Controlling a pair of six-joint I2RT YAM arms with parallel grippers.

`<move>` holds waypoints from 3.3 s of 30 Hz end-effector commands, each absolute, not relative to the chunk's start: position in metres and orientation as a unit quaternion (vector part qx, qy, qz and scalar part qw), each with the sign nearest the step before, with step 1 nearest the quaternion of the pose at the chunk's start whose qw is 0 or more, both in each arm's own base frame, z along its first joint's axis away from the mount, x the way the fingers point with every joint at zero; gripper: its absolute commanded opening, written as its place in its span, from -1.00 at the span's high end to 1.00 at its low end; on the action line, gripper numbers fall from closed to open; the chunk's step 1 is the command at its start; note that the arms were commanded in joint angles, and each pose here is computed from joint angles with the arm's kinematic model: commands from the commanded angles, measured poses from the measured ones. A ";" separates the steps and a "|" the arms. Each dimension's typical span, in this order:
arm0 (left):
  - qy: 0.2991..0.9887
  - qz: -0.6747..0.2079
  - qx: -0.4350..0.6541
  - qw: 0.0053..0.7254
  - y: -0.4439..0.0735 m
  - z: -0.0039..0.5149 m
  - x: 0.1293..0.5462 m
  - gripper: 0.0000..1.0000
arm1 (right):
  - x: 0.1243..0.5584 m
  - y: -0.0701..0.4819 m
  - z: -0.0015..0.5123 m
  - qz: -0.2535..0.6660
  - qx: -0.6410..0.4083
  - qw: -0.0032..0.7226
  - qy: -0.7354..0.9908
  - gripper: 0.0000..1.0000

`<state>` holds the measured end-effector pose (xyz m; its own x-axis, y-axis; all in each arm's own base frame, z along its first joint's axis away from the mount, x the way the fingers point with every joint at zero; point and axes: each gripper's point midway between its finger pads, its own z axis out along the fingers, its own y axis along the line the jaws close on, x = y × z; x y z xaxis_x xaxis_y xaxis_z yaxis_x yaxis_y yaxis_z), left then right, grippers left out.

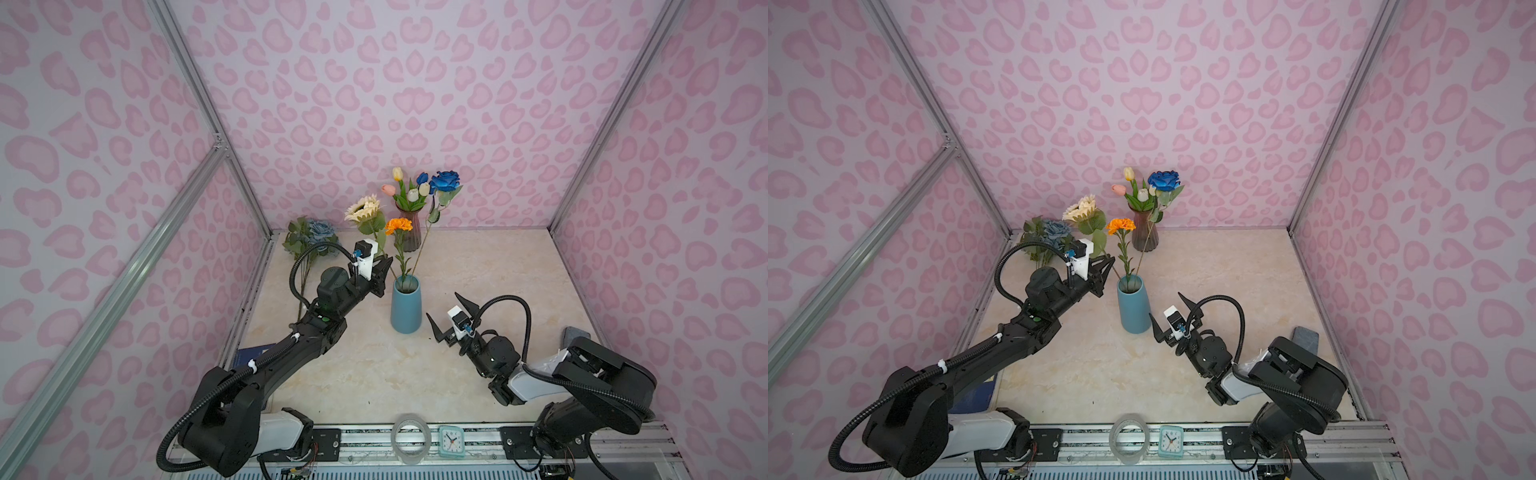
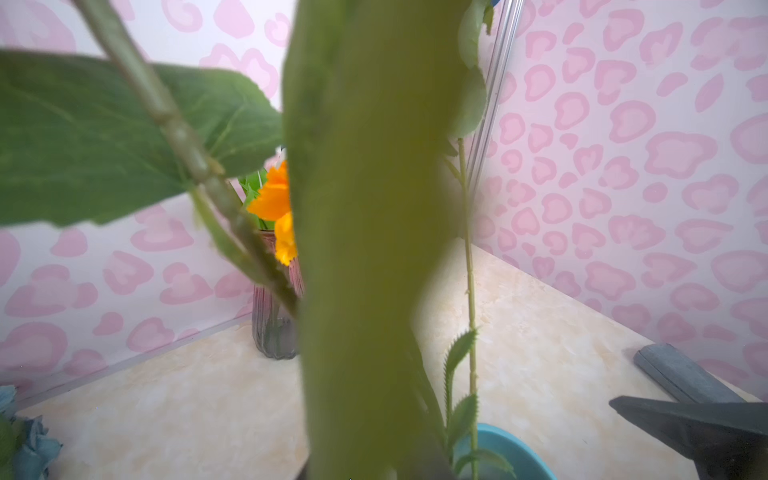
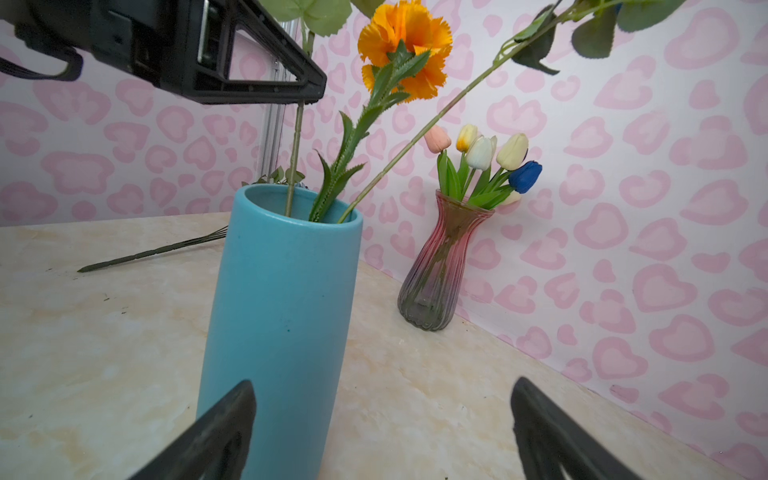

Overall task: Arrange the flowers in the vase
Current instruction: 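Lower the sunflower stem into the teal vase with the left gripper, then open the left gripper and withdraw it from the vase, then move the left gripper to the pale blue rose bundle and grasp its stems, then lift the pale blue rose bundle upward with the left gripper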

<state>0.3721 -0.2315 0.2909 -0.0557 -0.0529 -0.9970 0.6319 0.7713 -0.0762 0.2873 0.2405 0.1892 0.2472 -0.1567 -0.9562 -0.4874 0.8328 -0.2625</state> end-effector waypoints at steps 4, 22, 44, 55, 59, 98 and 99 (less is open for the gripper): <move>0.677 -0.272 0.238 0.641 -0.242 0.291 0.374 0.60 | 0.284 0.240 0.198 0.108 -0.263 0.754 0.592 -0.90; 0.677 -0.263 0.232 0.647 -0.229 0.301 0.365 -0.19 | 0.284 0.240 0.197 0.101 -0.265 0.755 0.592 -0.90; 0.780 -0.048 0.040 0.622 -0.078 0.215 0.337 -0.43 | 0.281 0.246 0.195 0.094 -0.273 0.756 0.587 -0.91; 0.930 0.020 -0.111 0.349 0.021 0.128 0.424 -0.28 | 0.273 0.251 0.200 0.070 -0.290 0.762 0.574 -0.90; 0.958 0.082 -0.106 0.254 0.050 0.099 0.437 -0.23 | 0.269 0.253 0.200 0.058 -0.298 0.763 0.570 -0.90; 0.992 0.082 -0.039 0.089 0.069 0.009 0.441 0.77 | 0.257 0.273 0.192 0.077 -0.338 0.755 0.556 -0.89; 0.992 0.083 -0.040 0.090 0.070 0.010 0.441 0.78 | 0.256 0.273 0.193 0.077 -0.339 0.756 0.555 -0.89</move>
